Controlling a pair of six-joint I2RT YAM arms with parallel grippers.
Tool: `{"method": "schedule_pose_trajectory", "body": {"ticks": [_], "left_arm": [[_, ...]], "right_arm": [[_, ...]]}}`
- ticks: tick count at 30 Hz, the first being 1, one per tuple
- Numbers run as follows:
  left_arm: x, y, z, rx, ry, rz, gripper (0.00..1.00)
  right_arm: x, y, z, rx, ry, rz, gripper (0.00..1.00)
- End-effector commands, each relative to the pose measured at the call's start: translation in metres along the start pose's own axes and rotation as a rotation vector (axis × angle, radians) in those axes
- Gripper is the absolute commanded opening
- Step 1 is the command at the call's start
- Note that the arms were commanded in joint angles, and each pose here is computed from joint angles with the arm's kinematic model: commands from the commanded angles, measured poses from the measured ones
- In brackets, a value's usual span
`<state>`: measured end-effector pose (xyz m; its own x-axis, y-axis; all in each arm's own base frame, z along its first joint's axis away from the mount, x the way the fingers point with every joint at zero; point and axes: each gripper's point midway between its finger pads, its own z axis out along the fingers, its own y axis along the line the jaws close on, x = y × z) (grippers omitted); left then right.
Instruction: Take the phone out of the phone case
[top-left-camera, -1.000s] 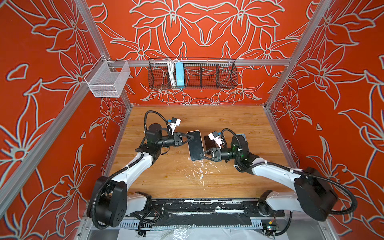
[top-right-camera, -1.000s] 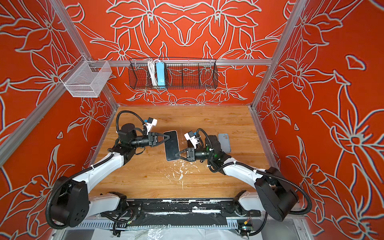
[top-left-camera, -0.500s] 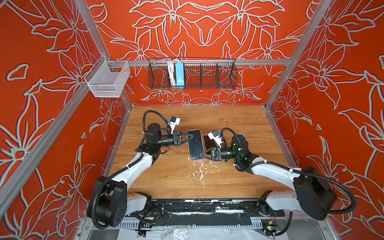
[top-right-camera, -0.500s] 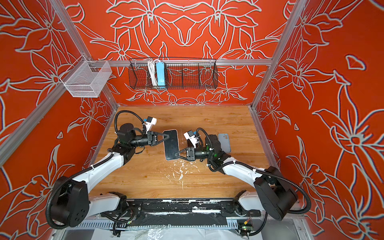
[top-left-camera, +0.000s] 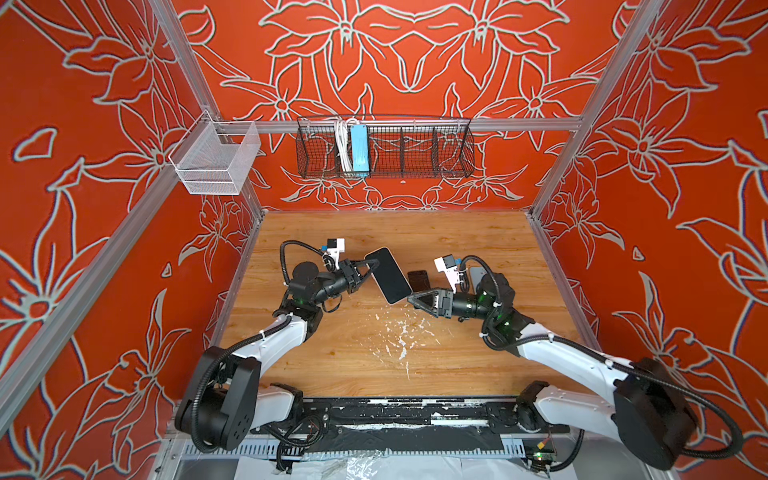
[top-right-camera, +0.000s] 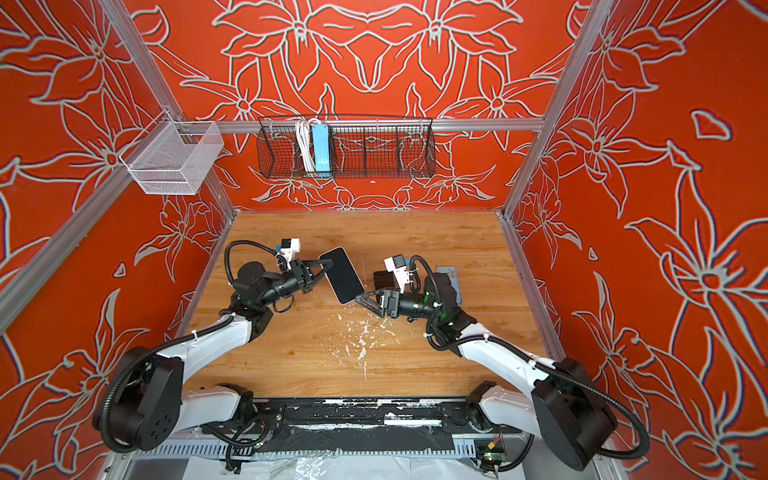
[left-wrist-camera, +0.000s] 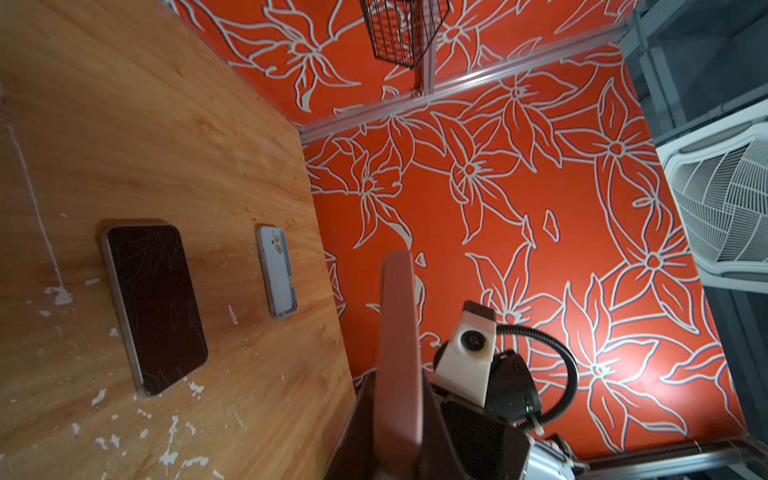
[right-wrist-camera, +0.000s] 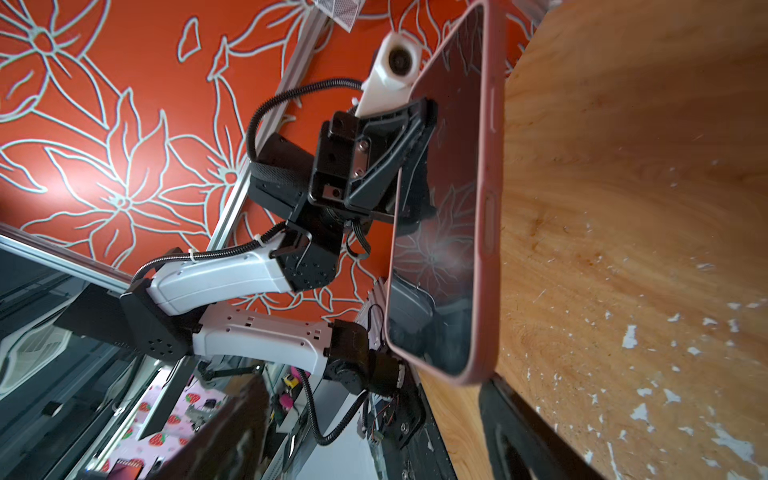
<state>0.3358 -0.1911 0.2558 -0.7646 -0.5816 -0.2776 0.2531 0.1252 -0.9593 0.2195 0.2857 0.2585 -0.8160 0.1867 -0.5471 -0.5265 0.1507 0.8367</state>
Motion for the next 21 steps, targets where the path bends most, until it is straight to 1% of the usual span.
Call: {"method": "schedule_pose_trajectory", "body": {"ticks": [1,5,8,13,17,21], "left_arm": [[-0.027,-0.025,-0.006,0.098,-0.159,0.0,0.0],[-0.036,-0.029,-0.014,0.083,-0.24,0.013,0.0],[-0.043,-0.036,-0.022,0.086,-0.318,0.024,0.0],[-0.044,-0.054,-0.026,0.144,-0.409,0.025,0.0],[-0.041,-0.063,-0.025,0.166,-0.469,0.03,0.0],[-0.038,-0.07,-0.019,0.17,-0.483,0.045,0.0]], "right_arm": [[-0.013,-0.007,-0.015,0.055,-0.12,0.001,0.85],[-0.013,-0.018,-0.027,0.109,-0.185,0.021,0.86],[-0.014,-0.024,-0.029,0.122,-0.213,0.048,0.86],[-0.021,-0.024,-0.027,0.141,-0.24,0.041,0.87],[-0.027,-0.017,-0.021,0.152,-0.297,-0.008,0.82],[-0.026,-0.006,-0.006,0.147,-0.339,-0.062,0.76]]}}
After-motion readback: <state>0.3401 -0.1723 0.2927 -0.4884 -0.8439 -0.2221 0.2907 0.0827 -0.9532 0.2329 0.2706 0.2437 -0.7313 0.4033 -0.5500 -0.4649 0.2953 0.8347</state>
